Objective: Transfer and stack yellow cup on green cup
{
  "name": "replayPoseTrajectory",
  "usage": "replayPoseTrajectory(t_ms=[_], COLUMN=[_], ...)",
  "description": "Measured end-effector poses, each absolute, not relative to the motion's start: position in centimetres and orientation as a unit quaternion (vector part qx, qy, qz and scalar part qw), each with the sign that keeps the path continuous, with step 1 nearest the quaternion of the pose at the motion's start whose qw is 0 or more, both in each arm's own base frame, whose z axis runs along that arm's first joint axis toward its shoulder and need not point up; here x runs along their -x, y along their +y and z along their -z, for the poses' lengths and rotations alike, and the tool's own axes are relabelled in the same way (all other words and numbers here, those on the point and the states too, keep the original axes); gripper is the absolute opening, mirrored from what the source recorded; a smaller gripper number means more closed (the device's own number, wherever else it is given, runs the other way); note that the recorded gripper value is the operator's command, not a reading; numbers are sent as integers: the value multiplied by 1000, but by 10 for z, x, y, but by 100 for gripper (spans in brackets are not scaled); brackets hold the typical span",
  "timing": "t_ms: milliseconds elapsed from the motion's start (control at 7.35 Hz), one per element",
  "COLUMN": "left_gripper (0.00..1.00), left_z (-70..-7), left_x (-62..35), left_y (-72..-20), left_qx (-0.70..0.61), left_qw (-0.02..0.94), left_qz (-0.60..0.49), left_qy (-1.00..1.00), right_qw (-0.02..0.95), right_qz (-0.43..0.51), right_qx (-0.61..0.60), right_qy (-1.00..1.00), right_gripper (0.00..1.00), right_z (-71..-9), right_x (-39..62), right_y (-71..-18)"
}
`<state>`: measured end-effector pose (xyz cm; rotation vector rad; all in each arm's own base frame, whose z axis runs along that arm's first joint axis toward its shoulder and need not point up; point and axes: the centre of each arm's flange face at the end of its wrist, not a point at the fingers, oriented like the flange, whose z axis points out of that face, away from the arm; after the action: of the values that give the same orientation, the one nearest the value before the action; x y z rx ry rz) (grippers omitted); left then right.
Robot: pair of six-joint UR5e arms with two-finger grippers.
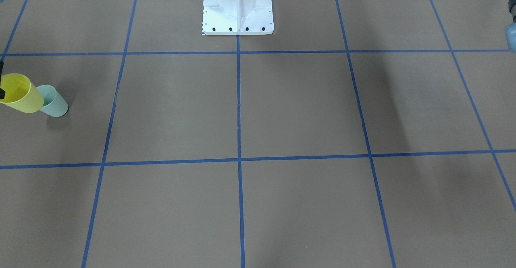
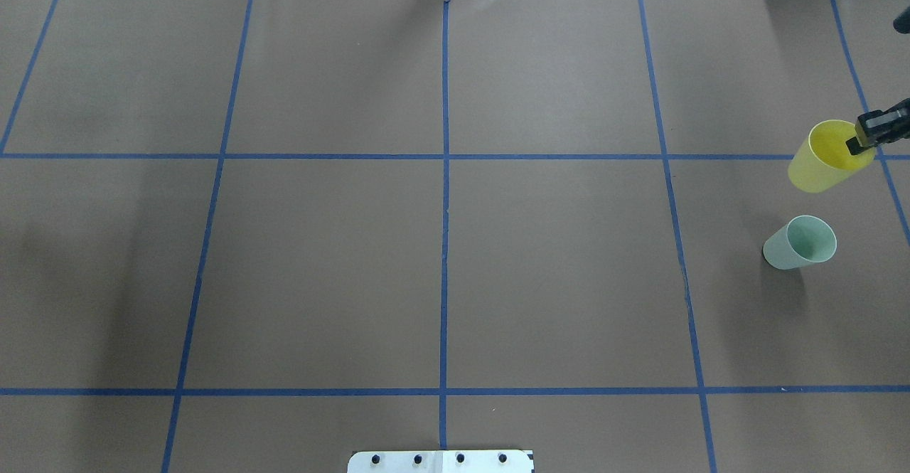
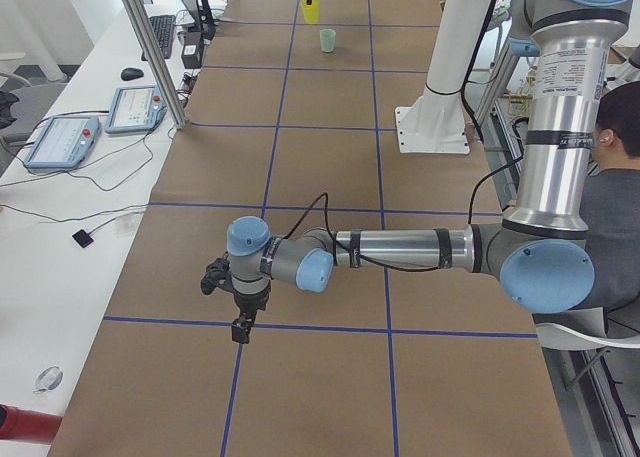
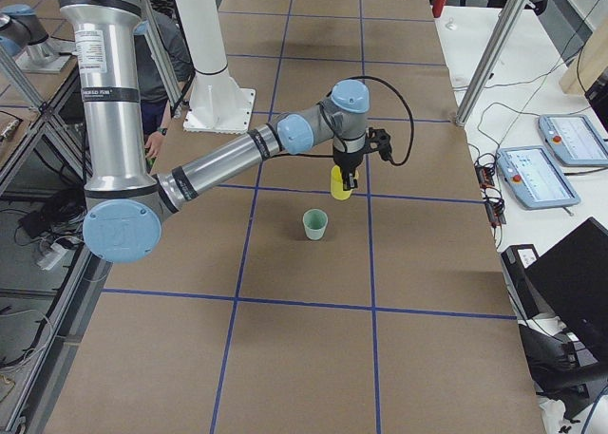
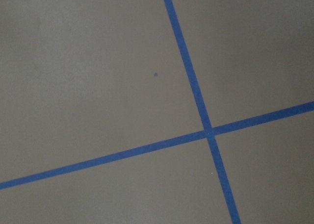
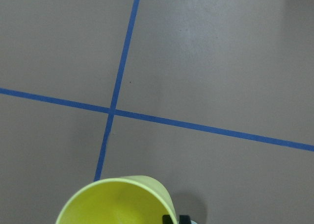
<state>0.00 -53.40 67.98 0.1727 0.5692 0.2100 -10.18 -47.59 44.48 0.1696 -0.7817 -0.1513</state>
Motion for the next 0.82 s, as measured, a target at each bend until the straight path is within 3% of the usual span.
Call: replayPoseTrajectory(t_ms=[408, 816], left_gripper=[100, 100], left_z=[-692, -691], left_x=[6, 8], left_y=[-518, -516], left_qx=[-77, -79], left_qw=[951, 951], left_qz=[-98, -97], left_qy=[283, 284], right_qw=[911, 905], right_qz=[76, 83], right_qx=[-87, -75], right_qy=[-396, -410], right_gripper=[0, 0], right_z=[-502, -513], right_x=[92, 97], right_y=[-441, -432])
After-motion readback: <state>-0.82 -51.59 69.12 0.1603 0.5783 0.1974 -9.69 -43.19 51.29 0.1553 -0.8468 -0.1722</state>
